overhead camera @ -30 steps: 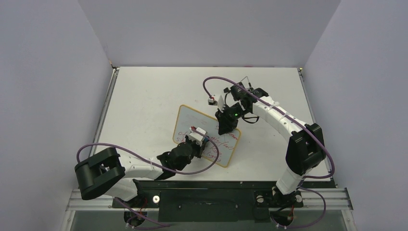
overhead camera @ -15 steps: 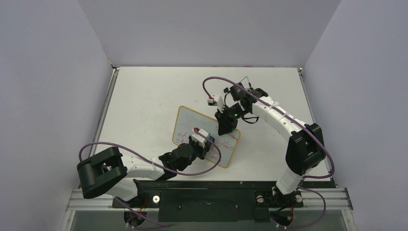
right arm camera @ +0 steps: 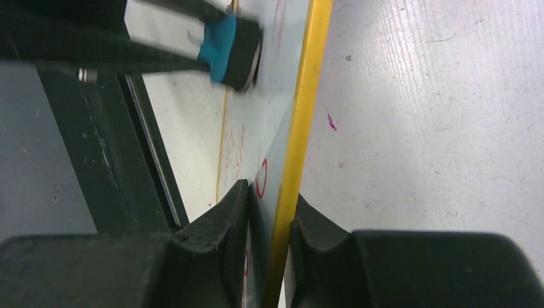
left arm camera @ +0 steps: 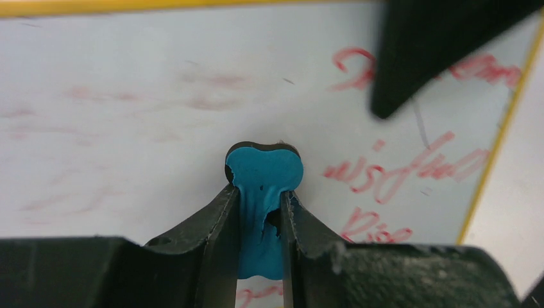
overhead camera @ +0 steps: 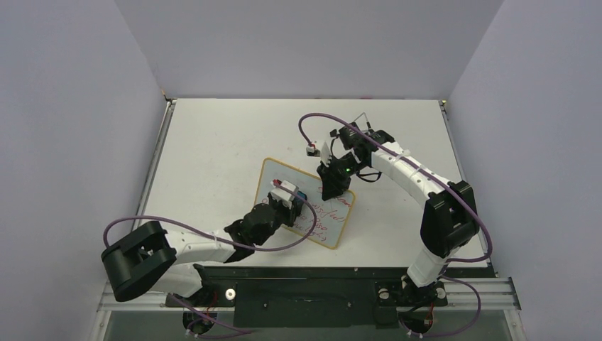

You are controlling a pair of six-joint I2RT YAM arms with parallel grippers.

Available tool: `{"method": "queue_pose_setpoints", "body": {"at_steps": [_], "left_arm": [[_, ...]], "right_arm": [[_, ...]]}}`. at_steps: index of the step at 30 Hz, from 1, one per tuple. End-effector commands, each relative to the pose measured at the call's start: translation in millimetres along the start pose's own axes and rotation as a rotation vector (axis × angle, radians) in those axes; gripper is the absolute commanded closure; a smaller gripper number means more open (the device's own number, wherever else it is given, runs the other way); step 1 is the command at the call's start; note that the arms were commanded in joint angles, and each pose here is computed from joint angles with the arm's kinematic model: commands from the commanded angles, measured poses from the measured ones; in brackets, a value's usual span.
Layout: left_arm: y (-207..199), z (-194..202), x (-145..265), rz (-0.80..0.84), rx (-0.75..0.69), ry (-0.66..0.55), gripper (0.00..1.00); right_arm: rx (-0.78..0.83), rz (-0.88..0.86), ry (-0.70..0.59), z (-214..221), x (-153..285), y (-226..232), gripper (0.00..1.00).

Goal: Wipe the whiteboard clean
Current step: Erase the whiteboard at the center of the board.

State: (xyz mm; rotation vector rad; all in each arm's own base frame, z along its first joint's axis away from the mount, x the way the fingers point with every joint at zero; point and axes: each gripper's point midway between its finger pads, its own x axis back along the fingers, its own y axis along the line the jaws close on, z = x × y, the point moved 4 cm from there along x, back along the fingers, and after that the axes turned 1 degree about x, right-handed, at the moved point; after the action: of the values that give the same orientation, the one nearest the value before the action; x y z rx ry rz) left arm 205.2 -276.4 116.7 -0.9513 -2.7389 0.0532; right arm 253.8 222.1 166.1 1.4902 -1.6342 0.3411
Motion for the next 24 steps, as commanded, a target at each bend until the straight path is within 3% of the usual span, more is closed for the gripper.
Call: {"method": "queue_pose_setpoints", "body": {"at_steps": [1, 6, 16, 24], "left_arm": [[49.3, -12.6, 1.8, -0.169, 0.016, -0.011, 1.00], [42.4, -13.4, 6.3, -0.090, 0.015, -0.016, 1.00], [-25.3, 14.8, 17.4, 0.118, -0.052, 0.032, 1.00], [-11.2, 11.2, 11.8, 0.007, -0.079, 0.044, 1.00]], "right_arm": [[0.072, 0.011, 0.106, 19.3, -11.1, -3.6, 1.00], [0.071, 0.012, 0.107, 19.7, -10.8, -3.9, 1.00], [0.069, 0.011, 0.109, 19.7, -11.9, -4.3, 1.00], [0.071, 0.011, 0.107, 19.3, -11.3, -3.6, 1.00]]}}
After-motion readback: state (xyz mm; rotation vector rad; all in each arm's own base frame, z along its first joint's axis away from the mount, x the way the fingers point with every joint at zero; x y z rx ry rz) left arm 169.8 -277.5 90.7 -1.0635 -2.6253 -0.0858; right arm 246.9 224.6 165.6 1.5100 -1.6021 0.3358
